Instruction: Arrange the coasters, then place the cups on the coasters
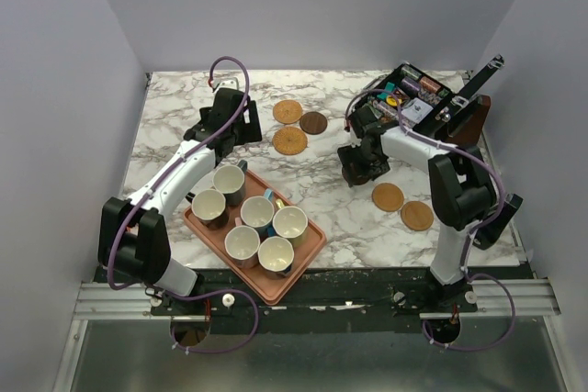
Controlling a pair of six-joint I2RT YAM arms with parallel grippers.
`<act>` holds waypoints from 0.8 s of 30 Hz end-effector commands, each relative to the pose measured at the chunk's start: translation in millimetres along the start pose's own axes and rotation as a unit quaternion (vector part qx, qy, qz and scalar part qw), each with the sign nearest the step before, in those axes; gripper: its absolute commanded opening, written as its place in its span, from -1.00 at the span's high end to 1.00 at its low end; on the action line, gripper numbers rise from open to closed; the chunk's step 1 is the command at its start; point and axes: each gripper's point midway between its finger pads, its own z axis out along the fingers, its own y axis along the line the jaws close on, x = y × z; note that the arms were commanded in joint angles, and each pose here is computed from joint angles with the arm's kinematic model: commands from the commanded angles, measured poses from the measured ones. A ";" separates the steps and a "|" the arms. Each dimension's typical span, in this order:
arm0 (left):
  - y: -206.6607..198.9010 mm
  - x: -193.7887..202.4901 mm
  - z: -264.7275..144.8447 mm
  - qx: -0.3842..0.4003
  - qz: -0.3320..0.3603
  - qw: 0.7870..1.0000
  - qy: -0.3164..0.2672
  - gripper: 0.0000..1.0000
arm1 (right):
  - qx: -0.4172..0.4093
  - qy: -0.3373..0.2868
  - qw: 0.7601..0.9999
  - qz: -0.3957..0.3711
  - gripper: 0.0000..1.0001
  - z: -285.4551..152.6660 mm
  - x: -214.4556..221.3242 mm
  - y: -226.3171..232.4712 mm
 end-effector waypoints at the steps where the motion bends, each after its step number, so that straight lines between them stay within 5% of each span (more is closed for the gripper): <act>1: 1.2 -7.9 -7.5 0.002 -0.015 1.000 -0.015 -0.98 | -0.030 0.008 0.999 -0.035 -0.64 19.2 -6.7 8.1; 20: 4.4 -5.0 -10.5 -0.002 -0.014 1.000 -0.013 -0.98 | -0.108 0.007 0.981 -0.162 -0.45 32.3 -24.1 77.7; 24: 5.1 -5.8 -12.1 -0.003 -0.015 1.000 -0.015 -0.98 | -0.093 0.007 0.986 -0.140 -0.45 29.2 -24.2 77.7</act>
